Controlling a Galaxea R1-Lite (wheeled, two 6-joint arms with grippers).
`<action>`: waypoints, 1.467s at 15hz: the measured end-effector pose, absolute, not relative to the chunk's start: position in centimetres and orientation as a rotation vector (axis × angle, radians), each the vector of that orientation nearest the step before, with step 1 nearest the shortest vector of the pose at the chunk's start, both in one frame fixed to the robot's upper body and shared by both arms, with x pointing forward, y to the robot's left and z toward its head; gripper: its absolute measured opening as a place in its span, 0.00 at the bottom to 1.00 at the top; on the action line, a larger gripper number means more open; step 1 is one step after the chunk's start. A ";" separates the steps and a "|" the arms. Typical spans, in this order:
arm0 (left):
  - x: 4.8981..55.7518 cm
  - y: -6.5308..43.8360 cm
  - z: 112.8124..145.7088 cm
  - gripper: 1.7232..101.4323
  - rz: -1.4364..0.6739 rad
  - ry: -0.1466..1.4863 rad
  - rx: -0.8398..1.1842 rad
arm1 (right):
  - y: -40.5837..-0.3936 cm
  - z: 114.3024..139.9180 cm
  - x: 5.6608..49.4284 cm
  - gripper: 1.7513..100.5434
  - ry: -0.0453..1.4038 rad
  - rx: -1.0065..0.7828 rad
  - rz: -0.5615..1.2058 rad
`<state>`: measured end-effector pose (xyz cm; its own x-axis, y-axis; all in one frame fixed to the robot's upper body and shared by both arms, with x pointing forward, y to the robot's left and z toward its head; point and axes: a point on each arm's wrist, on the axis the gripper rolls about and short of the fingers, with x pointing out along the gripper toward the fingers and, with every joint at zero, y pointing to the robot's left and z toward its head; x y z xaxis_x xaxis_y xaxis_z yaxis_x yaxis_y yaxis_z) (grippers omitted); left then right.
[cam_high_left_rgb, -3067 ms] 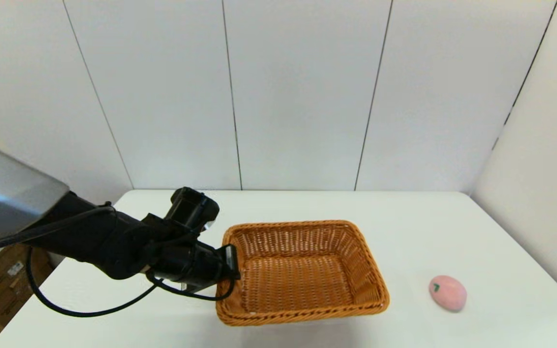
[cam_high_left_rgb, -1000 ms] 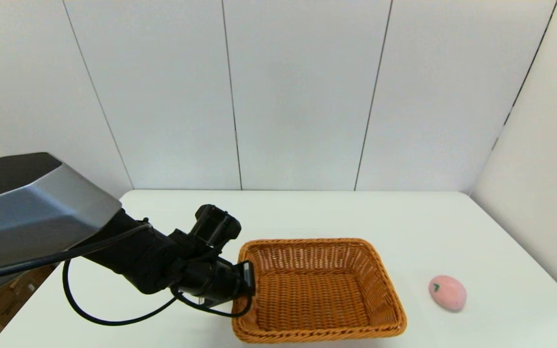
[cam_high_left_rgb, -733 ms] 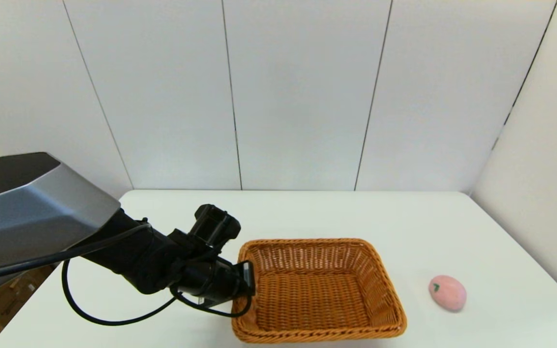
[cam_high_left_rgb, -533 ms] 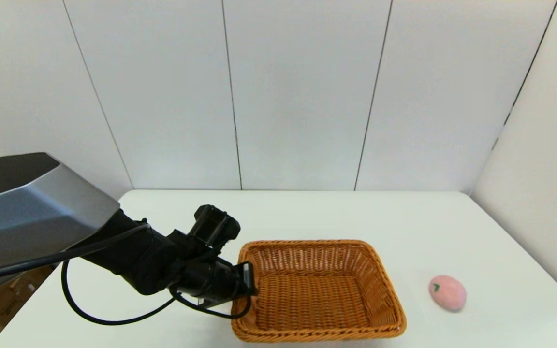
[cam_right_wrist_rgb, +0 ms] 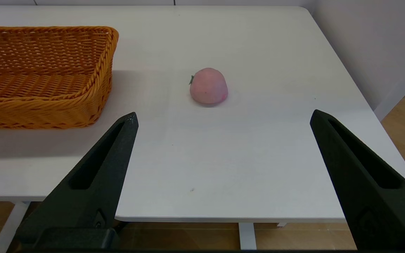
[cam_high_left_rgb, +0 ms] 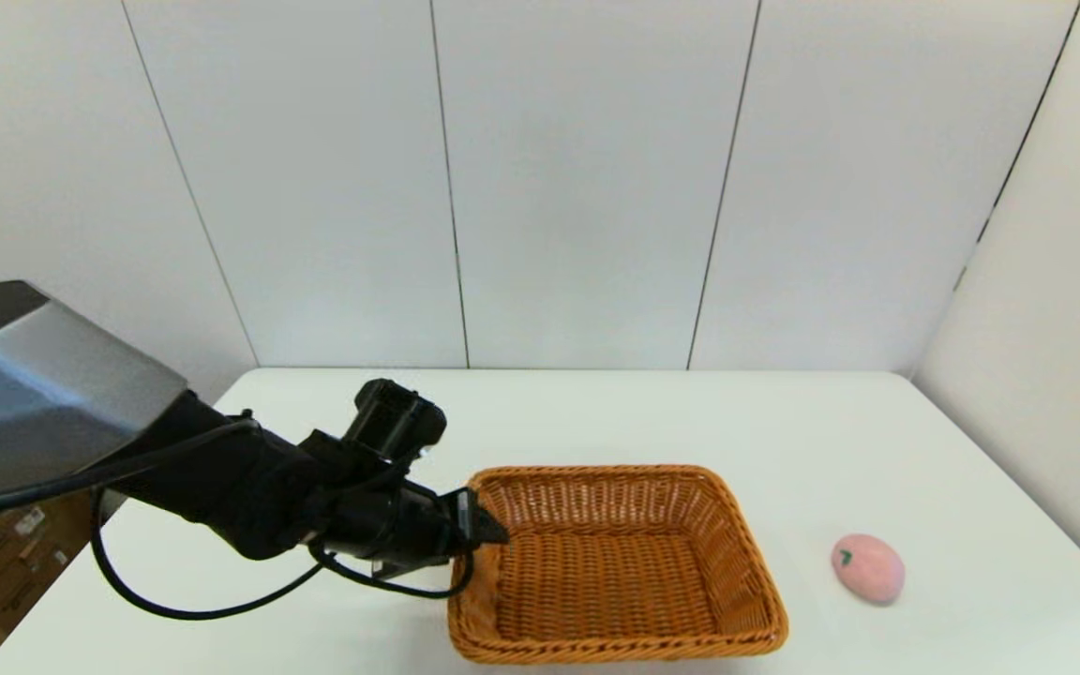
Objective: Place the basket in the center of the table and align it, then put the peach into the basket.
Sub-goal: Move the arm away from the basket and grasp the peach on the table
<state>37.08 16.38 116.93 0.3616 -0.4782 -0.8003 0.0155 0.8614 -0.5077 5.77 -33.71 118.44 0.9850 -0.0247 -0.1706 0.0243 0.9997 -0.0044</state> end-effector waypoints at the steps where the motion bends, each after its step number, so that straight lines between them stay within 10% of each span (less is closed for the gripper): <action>1: 37.2 17.2 118.4 0.75 -0.345 1.117 -0.462 | -33.7 118.4 5.8 0.96 0.171 -0.002 -0.025; 13: 21.3 28.3 137.1 0.91 -0.356 0.421 -0.326 | -33.7 118.4 5.8 0.96 0.171 -0.002 -0.025; 22: 9.9 33.7 131.2 0.95 0.073 0.186 -0.174 | -33.7 118.4 5.8 0.96 0.171 -0.003 -0.025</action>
<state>9.94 33.66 131.23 0.9802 0.0557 -0.1899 -0.0879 0.9823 -0.1653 5.77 -33.71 118.44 0.9851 -0.0247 -0.1702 0.0242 0.9997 -0.0053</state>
